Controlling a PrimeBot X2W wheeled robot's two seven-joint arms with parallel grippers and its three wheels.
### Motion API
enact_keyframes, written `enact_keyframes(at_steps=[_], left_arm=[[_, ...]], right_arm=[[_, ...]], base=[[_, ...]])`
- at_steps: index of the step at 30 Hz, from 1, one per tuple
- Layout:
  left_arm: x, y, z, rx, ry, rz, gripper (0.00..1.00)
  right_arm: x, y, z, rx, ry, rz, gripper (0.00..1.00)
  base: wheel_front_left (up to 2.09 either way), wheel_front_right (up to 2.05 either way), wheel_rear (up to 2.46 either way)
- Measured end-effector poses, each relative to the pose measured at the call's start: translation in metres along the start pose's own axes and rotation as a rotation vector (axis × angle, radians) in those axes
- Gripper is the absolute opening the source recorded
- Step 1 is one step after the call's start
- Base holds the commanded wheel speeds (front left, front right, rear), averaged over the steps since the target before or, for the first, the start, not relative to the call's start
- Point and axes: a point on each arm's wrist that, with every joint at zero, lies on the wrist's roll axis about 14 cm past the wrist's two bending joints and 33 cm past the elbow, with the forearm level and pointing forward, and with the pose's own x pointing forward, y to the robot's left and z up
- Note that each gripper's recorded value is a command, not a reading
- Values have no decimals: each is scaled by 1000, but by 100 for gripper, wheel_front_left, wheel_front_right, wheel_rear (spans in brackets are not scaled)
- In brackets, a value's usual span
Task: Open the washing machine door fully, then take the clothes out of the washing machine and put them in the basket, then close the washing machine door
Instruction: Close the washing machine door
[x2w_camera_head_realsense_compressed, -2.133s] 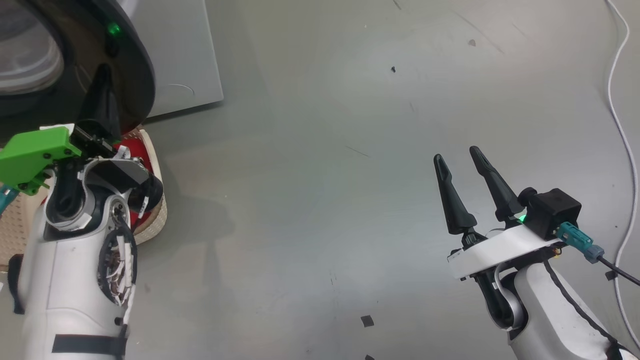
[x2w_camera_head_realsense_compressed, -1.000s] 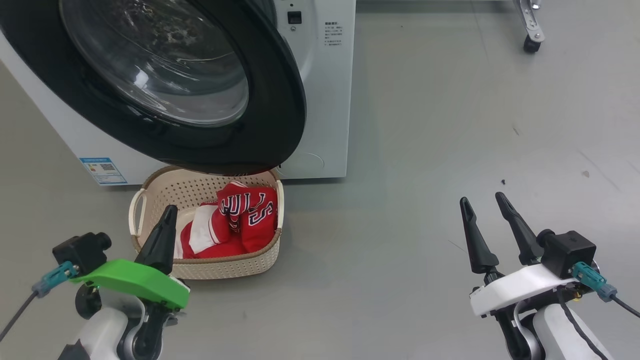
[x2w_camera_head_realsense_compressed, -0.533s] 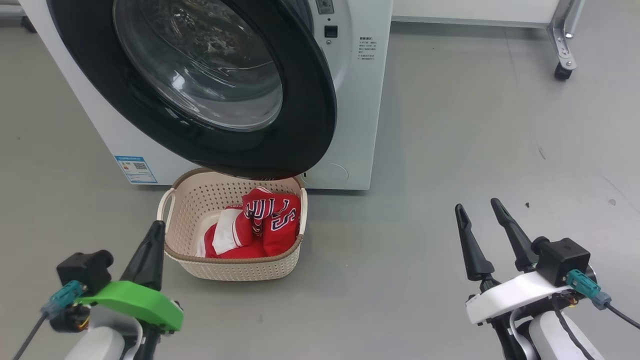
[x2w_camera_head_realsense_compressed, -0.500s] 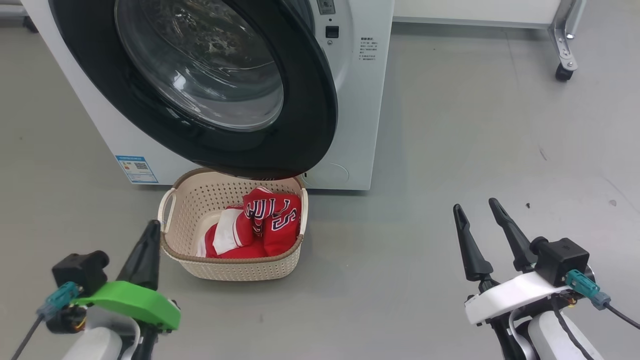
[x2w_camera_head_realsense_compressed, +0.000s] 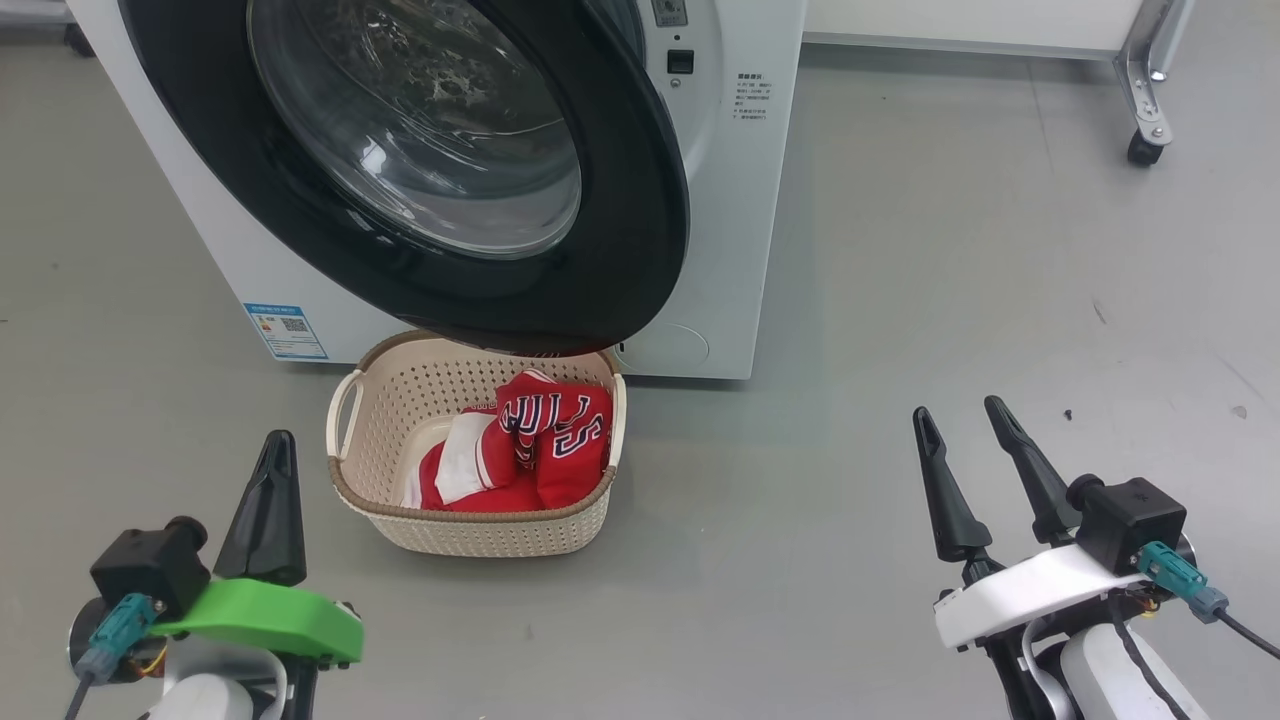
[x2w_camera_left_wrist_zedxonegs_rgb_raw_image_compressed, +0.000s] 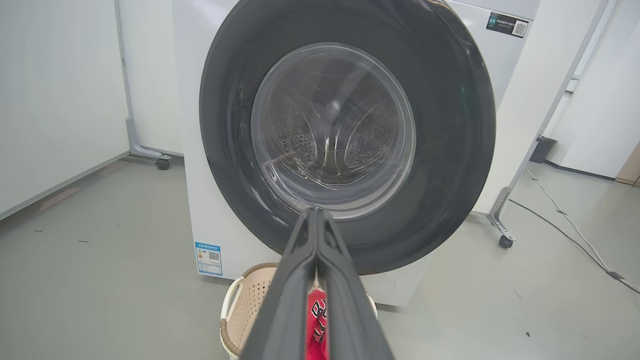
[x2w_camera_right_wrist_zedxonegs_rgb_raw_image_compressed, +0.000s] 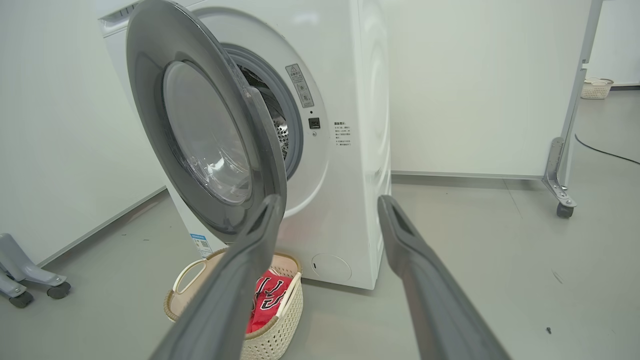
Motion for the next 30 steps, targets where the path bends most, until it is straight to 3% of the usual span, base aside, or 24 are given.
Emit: enact_keyframes(at_steps=[2,3,5,6,7,30], left_arm=[[-2,-1,0,2,-4,4,0],[-3,-1,-1,2,-5,6,5],[-4,-2,-2,5,-3,7,43],[-5,-3,-3,11,-1,4,95],[-6,-5,-4,18,0,1,100],[-14,-19,-19,43,23,-27,100]], right_arm=[[0,0,0,0,-1,1,100],[0,0,0,0,-1,1,100],[0,0,0,-1,-1,1,100],[0,0,0,0,0,1,100],[0,0,0,0,0,0,100],[0,-6,-1,0,0,-22,100]], base=[[0,0,0],[0,0,0],[0,0,0],[0,0,0],[0,0,0],[0,0,0]])
